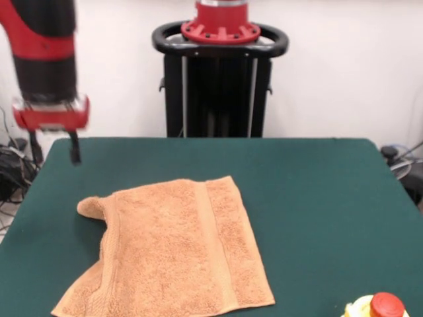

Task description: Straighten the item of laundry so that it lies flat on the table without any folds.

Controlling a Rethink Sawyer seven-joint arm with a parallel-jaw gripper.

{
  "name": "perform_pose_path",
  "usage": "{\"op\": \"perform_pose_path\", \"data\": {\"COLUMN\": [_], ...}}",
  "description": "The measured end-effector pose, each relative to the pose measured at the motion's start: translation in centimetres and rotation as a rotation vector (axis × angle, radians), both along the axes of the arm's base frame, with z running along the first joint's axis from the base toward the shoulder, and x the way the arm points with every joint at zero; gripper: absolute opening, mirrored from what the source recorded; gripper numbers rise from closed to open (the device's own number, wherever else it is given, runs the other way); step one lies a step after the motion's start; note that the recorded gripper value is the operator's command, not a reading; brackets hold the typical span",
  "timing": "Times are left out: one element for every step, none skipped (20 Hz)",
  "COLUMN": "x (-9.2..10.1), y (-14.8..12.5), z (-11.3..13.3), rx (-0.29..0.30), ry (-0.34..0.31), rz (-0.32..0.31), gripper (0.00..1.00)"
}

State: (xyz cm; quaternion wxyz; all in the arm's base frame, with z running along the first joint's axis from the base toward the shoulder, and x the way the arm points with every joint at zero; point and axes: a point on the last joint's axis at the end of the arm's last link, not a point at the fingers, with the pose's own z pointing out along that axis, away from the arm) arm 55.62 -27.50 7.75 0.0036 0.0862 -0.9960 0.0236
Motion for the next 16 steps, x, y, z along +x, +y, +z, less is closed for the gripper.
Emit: {"op": "perform_pose_path", "data": {"x": [-0.3, -0.3, -0.4, -0.4, -0.3, -0.2, -0.1, 0.0, 0.5, 0.6, 1.1, 1.3, 1.7, 2.2, 2.5, 2.9], "y": [-0.8, -1.1, -1.4, -1.6, -1.7, -1.7, -1.7, -1.7, -1.4, -1.3, -0.8, -0.6, -0.3, 0.3, 0.7, 1.2], "z": [2.0, 2.9, 4.5, 5.8, 7.9, 9.6, 11.0, 12.3, 15.3, 16.3, 18.4, 19.3, 20.3, 21.8, 22.6, 23.4], "rx": [-0.001, -0.002, -0.003, -0.004, -0.003, -0.004, -0.005, -0.008, -0.020, -0.025, -0.039, -0.045, -0.056, -0.075, -0.091, -0.111], "ry": [0.042, 0.061, 0.094, 0.119, 0.157, 0.186, 0.209, 0.229, 0.267, 0.277, 0.292, 0.295, 0.294, 0.287, 0.278, 0.264], "rz": [-0.005, -0.006, -0.005, -0.004, -0.004, -0.005, -0.005, -0.003, 0.006, 0.009, 0.014, 0.016, 0.018, 0.025, 0.032, 0.043], "gripper": [1.00, 1.00, 1.00, 1.00, 1.00, 1.00, 1.00, 1.00, 1.00, 1.00, 1.00, 1.00, 1.00, 1.00, 1.00, 1.00]}}
